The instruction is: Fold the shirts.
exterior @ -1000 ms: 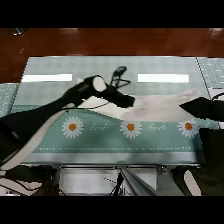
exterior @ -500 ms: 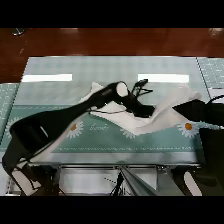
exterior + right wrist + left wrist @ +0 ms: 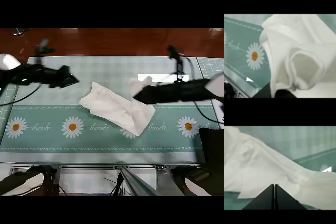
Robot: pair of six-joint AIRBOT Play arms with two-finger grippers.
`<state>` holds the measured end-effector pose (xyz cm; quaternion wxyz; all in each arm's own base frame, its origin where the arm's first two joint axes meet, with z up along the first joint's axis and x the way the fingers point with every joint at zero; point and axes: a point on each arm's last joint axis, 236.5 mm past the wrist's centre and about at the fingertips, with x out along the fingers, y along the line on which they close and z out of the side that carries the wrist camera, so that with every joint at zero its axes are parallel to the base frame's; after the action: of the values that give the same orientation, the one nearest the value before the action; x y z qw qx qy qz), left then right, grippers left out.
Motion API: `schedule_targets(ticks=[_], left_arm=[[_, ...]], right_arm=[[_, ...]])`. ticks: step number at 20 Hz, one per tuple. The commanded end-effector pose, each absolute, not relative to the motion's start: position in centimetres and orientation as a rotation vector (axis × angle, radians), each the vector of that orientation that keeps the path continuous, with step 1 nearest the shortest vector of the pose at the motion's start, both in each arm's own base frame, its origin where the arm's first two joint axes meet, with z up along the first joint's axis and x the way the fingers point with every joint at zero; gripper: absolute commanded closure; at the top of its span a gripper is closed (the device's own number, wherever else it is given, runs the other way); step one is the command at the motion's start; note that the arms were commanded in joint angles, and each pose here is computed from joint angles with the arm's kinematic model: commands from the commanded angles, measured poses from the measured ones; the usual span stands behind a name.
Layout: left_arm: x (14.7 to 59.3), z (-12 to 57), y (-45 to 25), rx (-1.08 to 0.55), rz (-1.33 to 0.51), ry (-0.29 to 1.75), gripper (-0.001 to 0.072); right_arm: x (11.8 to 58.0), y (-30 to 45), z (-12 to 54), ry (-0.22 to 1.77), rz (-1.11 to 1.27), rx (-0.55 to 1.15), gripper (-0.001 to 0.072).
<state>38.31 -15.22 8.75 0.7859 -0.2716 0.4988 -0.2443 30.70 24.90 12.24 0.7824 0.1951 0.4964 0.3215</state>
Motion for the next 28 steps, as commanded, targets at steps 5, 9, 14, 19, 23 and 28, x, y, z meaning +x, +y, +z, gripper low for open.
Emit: schedule_targets(ticks=[5,9,14,19,23,28], left_arm=[[27.5,9.8,-10.4,-0.553,-0.443,0.858,0.0654],[26.7,9.9,-10.6,-0.545,-0.44,0.821,0.0655],[28.5,10.8,-9.9,-0.586,-0.403,0.752,0.0655],[28.6,10.7,-9.8,-0.583,-0.401,0.752,0.0679],[28.6,10.7,-9.8,-0.574,-0.405,0.751,0.0681],[28.6,10.7,-9.8,-0.558,-0.411,0.747,0.0681]], right_arm=[[39.6,39.5,4.6,1.156,0.799,0.414,0.0694],[41.1,43.5,1.8,1.221,0.835,0.535,0.0587],[40.9,39.3,3.2,1.337,0.874,0.567,0.0084],[38.4,22.9,8.7,1.328,0.613,0.121,0.0084],[34.4,11.6,8.8,1.112,0.168,0.14,0.0084],[25.9,11.5,-2.0,0.991,-0.026,0.839,0.0087]])
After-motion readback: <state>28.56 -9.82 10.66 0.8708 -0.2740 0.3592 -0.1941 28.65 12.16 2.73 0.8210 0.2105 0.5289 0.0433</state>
